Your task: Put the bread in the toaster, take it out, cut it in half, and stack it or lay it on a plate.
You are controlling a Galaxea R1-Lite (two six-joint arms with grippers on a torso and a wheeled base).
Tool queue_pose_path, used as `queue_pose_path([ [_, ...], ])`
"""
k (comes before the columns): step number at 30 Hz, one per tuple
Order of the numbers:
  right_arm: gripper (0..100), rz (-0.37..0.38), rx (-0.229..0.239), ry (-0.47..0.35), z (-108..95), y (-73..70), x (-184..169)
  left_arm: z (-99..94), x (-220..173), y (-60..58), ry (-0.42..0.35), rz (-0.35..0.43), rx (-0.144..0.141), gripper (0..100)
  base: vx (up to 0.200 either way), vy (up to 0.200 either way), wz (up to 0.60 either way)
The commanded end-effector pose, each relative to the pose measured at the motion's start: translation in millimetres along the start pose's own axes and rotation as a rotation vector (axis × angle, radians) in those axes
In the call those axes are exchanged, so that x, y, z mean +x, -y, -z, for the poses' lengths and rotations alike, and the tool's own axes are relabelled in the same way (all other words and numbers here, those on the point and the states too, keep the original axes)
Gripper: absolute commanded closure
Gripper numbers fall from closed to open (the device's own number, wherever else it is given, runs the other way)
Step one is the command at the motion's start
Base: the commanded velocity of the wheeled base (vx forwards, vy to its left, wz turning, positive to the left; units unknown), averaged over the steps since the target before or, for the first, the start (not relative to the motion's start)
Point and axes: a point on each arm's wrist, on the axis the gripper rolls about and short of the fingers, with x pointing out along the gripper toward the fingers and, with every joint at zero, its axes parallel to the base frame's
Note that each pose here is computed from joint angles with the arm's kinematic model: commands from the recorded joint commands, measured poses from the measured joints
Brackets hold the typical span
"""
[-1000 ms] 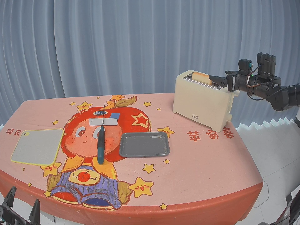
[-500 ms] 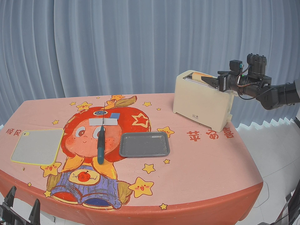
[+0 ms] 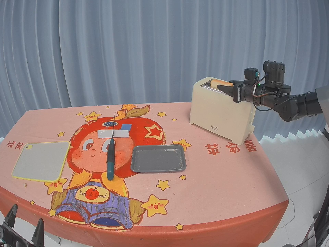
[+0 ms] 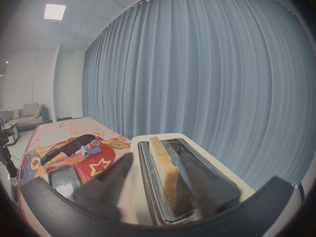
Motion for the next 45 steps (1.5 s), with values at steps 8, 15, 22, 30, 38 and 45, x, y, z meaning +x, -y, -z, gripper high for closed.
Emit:
queue_pose_path([
  [8, 100, -0.004, -0.002, -0.001, 0, -1.9, 0, 5.0, 1, 0.0, -0.012, -0.001, 0.0, 0, 0.0, 0.0, 0.0],
  [15, 100, -0.002, -0.008, 0.003, 0, -1.3, -1, 5.0, 1, 0.0, -0.012, -0.001, 0.0, 0, 0.0, 0.0, 0.0],
  [22, 100, 0.002, -0.016, 0.026, -6, -1.2, -4, 5.0, 1, 0.0, -0.012, -0.001, 0.0, 0, 0.0, 0.0, 0.0],
  [30, 100, 0.016, -0.027, 0.083, -32, -4.3, -25, 5.0, 1, 0.0, -0.012, -0.001, 0.0, 0, 0.0, 0.0, 0.0],
  [38, 100, 0.027, -0.034, 0.144, -59, -7.7, -49, 5.0, 1, 0.0, -0.012, -0.001, -0.002, 0, 0.0, 0.0, 0.0],
  [45, 100, 0.03, -0.03, 0.167, -66, -11.1, -60, 5.0, 1, 0.0, -0.012, -0.001, 0.0, 0, 0.0, 0.0, 0.0],
])
